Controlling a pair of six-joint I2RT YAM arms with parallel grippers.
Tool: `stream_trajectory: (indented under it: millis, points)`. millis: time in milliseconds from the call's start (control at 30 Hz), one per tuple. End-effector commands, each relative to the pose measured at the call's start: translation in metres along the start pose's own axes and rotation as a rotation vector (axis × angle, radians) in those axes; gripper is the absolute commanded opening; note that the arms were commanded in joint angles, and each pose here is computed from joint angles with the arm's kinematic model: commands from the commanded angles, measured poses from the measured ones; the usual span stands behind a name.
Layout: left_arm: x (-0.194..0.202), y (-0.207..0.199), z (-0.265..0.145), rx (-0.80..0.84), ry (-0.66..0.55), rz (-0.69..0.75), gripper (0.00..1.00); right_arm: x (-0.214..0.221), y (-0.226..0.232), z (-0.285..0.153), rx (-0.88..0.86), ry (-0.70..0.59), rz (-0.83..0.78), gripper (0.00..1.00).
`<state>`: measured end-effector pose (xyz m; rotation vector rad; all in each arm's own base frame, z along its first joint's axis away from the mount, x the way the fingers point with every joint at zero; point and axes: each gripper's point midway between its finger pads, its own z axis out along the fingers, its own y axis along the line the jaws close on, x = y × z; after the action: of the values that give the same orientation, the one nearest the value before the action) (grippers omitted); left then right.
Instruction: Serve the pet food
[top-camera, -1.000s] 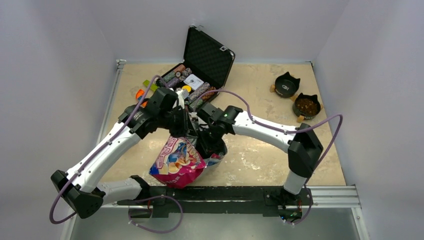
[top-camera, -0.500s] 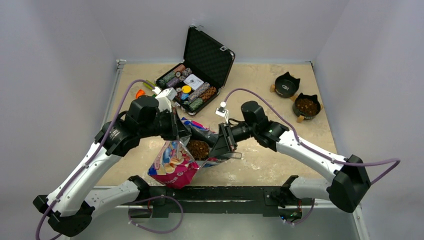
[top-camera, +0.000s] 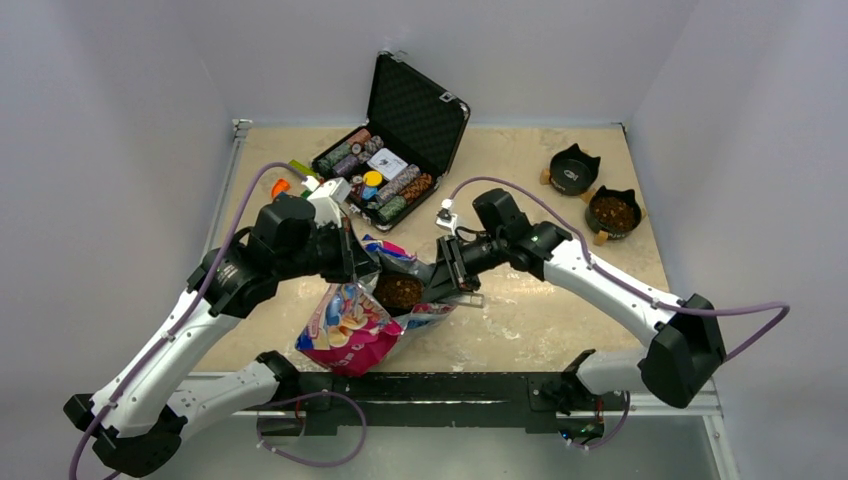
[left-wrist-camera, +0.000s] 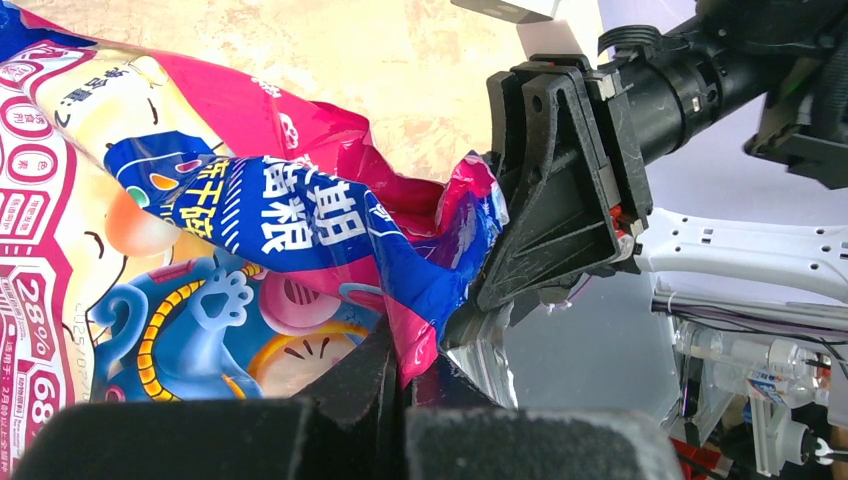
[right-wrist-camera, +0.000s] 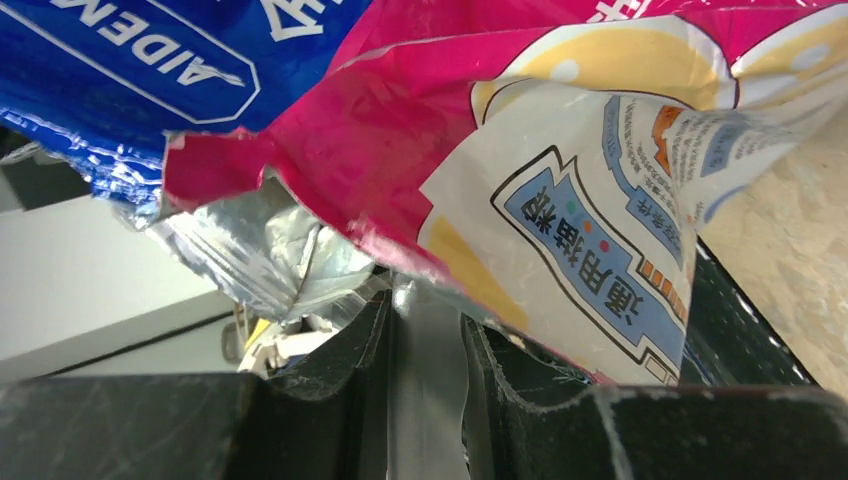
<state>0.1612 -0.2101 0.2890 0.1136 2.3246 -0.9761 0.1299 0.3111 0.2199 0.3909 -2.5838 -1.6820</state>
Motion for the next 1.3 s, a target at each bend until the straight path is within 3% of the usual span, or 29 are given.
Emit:
stream_trajectory:
  millis: [0, 100, 167, 233, 333, 500, 967, 1267]
  points:
    - [-0.026, -0.036, -0.025, 0.149, -0.133, 0.034, 0.0, 0.001, -0.035, -0.014, 0.27, -0.02, 0.061, 0.0]
    - [-0.026, -0.036, -0.025, 0.152, -0.134, 0.032, 0.0, 0.007, 0.032, -0.016, -0.091, -0.002, -0.078, 0.0]
    - [-0.026, -0.037, -0.025, 0.153, -0.131, 0.037, 0.0, 0.011, 0.055, -0.021, -0.225, 0.007, -0.088, 0.0]
    - [-0.026, -0.037, -0.026, 0.153, -0.134, 0.041, 0.0, 0.007, 0.046, -0.018, -0.201, -0.008, -0.078, 0.0]
    - [-0.027, -0.038, -0.027, 0.155, -0.137, 0.042, 0.0, 0.006, 0.0, -0.01, 0.045, -0.007, -0.008, 0.0]
    - [-0.027, -0.04, -0.026, 0.159, -0.126, 0.06, 0.0, 0.021, 0.039, -0.019, -0.22, 0.025, -0.083, 0.0]
    - [-0.039, -0.036, -0.03, 0.122, -0.182, 0.064, 0.0, 0.047, 0.042, -0.05, -0.369, 0.005, -0.144, 0.0]
    - [-0.04, -0.038, -0.029, 0.131, -0.183, 0.058, 0.0, 0.025, 0.049, -0.05, -0.417, -0.049, -0.12, 0.0]
